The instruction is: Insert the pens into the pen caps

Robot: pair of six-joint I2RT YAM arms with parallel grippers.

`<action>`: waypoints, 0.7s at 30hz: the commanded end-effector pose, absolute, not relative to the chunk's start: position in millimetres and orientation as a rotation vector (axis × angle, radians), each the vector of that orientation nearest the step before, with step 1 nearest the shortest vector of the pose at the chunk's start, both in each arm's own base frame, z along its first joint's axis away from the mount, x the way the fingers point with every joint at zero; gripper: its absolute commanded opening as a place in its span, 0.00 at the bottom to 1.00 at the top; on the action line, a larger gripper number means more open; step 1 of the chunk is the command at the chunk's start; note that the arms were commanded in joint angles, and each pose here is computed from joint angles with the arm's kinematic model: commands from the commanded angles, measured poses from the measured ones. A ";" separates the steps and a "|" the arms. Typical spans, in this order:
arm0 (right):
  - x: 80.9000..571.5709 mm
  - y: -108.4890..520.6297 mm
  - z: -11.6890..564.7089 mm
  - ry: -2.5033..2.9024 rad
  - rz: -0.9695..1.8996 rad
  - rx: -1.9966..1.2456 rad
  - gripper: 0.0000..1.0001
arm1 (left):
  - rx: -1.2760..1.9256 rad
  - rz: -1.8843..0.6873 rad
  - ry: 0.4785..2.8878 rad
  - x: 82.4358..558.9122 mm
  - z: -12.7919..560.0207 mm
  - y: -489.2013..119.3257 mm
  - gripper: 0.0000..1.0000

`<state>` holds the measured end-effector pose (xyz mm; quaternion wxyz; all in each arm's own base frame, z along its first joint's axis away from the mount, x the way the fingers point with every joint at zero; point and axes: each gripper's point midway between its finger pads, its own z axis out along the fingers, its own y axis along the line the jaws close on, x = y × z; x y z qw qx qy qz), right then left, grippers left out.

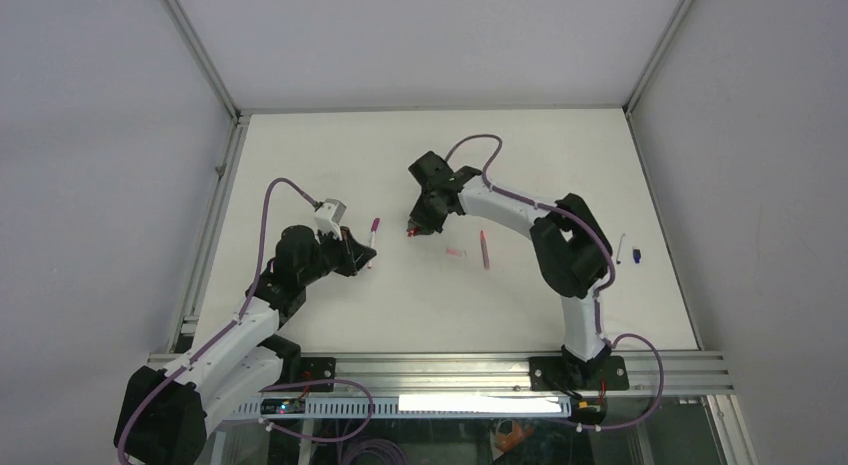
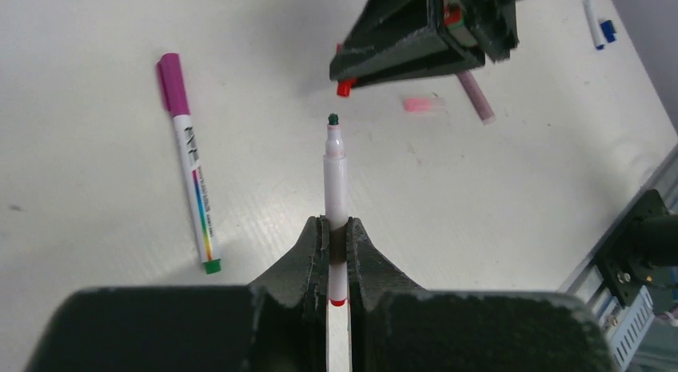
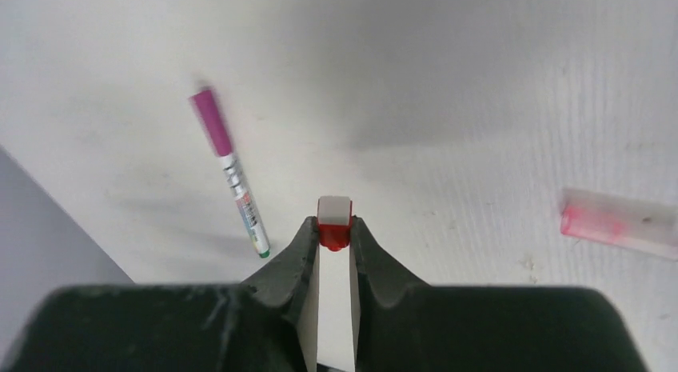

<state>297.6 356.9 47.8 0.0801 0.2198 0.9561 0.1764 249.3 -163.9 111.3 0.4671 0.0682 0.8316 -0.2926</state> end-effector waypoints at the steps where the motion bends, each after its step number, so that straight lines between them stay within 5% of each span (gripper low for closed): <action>1: 341.6 359.7 151.4 2.459 0.718 0.128 0.00 | 0.300 -0.870 1.909 245.1 141.2 -190.4 0.00; 11: 303.4 388.6 274.3 1.925 1.293 -0.327 0.00 | 0.441 -1.065 1.679 235.2 178.9 -219.2 0.00; 21: 273.0 380.4 294.4 1.849 1.387 -0.417 0.00 | 0.442 -1.067 1.534 247.0 214.6 -224.3 0.00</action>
